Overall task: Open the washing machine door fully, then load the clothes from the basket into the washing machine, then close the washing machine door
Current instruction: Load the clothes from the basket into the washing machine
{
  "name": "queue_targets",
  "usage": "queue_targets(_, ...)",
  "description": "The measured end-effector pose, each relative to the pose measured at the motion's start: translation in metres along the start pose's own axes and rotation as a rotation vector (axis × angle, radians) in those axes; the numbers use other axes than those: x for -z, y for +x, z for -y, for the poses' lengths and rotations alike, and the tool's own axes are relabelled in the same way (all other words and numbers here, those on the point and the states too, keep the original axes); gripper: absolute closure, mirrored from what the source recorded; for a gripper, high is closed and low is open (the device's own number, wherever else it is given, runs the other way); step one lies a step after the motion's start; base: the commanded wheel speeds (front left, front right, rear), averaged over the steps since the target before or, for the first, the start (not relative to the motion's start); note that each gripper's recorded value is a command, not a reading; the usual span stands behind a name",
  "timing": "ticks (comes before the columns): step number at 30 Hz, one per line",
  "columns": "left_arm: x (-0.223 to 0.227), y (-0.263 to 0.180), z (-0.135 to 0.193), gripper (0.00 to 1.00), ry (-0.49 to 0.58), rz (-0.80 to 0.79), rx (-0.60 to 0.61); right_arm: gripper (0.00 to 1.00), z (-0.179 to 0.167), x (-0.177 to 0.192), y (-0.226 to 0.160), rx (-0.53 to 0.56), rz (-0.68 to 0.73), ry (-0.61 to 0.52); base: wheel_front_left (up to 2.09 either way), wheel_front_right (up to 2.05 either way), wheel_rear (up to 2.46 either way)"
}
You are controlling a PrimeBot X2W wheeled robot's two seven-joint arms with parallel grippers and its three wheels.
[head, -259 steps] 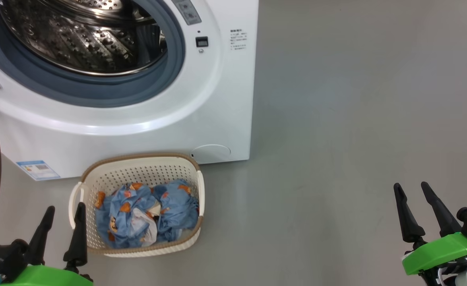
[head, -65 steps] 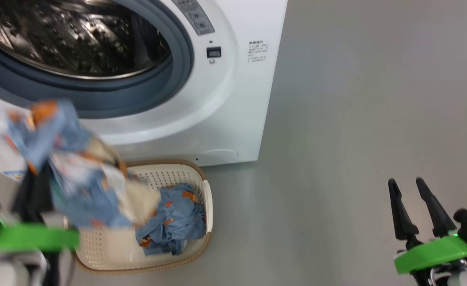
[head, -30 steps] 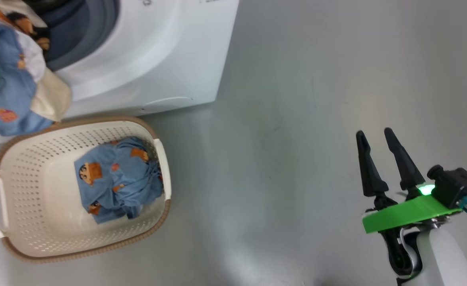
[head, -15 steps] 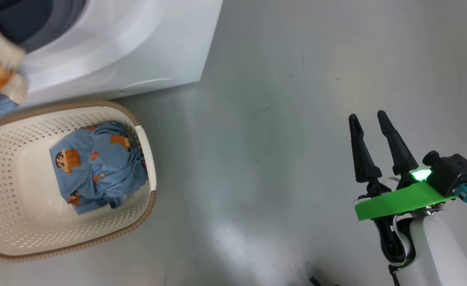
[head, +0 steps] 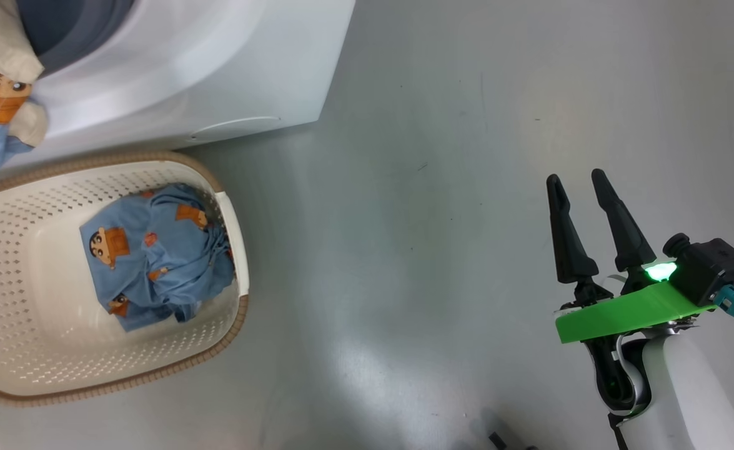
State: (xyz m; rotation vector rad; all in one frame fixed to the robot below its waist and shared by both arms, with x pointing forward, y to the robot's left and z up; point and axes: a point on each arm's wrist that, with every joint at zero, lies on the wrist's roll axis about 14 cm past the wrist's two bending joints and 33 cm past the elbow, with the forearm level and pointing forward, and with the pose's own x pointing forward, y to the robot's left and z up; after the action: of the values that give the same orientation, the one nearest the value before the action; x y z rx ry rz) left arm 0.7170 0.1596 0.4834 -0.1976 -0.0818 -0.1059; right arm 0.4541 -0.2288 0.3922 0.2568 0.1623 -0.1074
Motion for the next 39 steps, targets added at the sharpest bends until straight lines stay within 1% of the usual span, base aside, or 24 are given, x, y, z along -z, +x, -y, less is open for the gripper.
queue_targets(5, 0.008, -0.004, -0.002, 0.0, -0.029, -0.022, -0.02, 0.0, -0.003, 0.0, 0.002, -0.009, 0.003, 0.004, 0.0, 0.0, 0.0)
queue_targets(7, 0.012, -0.008, -0.003, 0.0, -0.025, -0.034, -0.023, 0.0, -0.005, 0.0, 0.003, -0.013, 0.004, 0.006, 0.0, 0.0, 0.0)
queue_targets(14, 0.042, -0.037, -0.006, 0.0, -0.049, -0.109, -0.047, 0.0, -0.011, -0.002, 0.006, -0.032, 0.011, 0.012, 0.0, 0.0, 0.0)
queue_targets(20, 0.048, -0.056, -0.005, 0.0, -0.039, -0.12, -0.045, 0.0, -0.016, -0.003, 0.009, -0.051, 0.016, 0.005, 0.0, 0.0, 0.0)
queue_targets(30, 0.064, -0.11, -0.014, 0.0, -0.053, -0.147, -0.084, 0.0, -0.025, -0.007, 0.015, -0.086, 0.027, 0.001, 0.0, 0.0, 0.0)
queue_targets(39, 0.076, -0.171, -0.018, 0.0, -0.054, -0.19, -0.111, 0.0, -0.029, -0.018, 0.014, -0.108, 0.05, -0.009, 0.0, 0.0, 0.0)
